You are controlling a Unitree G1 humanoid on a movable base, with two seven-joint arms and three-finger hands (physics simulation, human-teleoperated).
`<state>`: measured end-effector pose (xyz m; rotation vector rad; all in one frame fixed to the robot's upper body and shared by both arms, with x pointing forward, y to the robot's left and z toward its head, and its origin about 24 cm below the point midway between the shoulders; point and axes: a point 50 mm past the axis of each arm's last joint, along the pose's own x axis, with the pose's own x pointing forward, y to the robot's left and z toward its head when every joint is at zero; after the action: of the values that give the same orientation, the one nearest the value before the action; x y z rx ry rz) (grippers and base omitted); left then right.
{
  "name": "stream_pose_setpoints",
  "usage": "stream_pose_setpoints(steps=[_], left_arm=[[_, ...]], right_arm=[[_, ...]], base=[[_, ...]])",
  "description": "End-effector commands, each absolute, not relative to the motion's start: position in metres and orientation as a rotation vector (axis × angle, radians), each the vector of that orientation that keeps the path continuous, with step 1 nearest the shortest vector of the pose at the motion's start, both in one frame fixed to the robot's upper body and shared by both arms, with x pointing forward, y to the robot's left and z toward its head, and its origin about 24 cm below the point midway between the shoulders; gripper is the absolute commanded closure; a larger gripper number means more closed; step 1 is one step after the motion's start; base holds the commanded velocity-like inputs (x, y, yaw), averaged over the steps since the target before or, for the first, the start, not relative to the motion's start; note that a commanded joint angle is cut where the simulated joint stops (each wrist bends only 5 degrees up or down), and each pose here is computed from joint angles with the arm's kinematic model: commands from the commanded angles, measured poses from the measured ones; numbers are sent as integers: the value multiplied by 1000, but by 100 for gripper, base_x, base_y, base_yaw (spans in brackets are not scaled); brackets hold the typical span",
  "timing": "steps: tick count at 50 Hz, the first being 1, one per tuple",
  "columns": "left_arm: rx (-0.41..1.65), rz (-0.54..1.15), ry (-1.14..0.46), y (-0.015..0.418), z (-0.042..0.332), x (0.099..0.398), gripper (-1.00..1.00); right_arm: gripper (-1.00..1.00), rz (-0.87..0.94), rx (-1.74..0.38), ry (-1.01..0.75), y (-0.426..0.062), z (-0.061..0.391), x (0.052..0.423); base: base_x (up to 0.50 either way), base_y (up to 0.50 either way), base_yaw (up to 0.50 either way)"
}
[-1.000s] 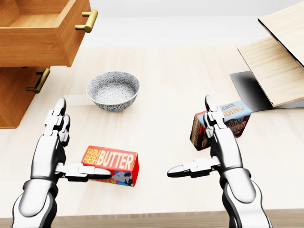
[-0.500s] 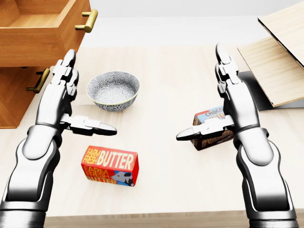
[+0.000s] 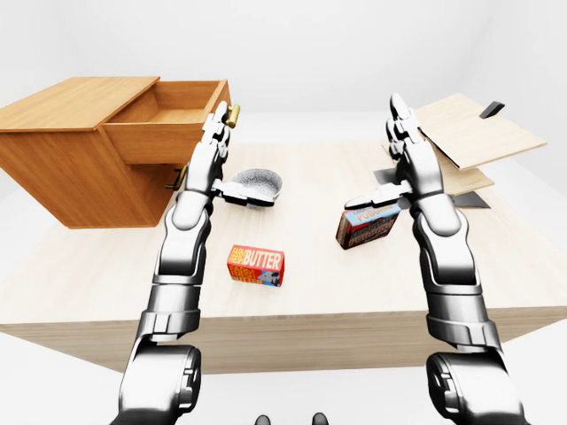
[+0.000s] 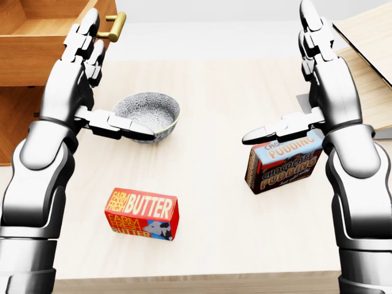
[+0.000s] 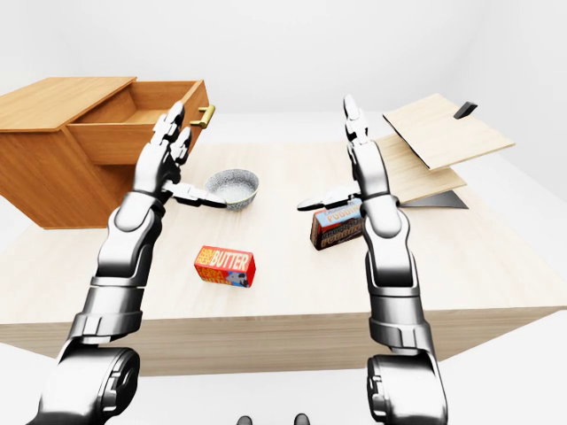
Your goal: Close the top drawer of the cabinet.
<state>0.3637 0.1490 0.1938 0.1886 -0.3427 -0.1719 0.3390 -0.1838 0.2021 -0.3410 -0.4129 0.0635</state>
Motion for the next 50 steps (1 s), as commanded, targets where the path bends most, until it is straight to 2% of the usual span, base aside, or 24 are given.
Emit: stream_pose_setpoints(steps=[1,16,50], left_arm=[[190,-177,-359,148,197,362,-100],[175,-186,-361,148,196,360,-100],[186,-198,-357,148,193,358,-100]], right_arm=[[-100,74,-356,-435,-183,209,338],[-100,106,-361,-488,-179,219,331],[-100,149,-368,-496,-161,214,327]], base=[[0,0,0],[0,0,0],[17,0,0]])
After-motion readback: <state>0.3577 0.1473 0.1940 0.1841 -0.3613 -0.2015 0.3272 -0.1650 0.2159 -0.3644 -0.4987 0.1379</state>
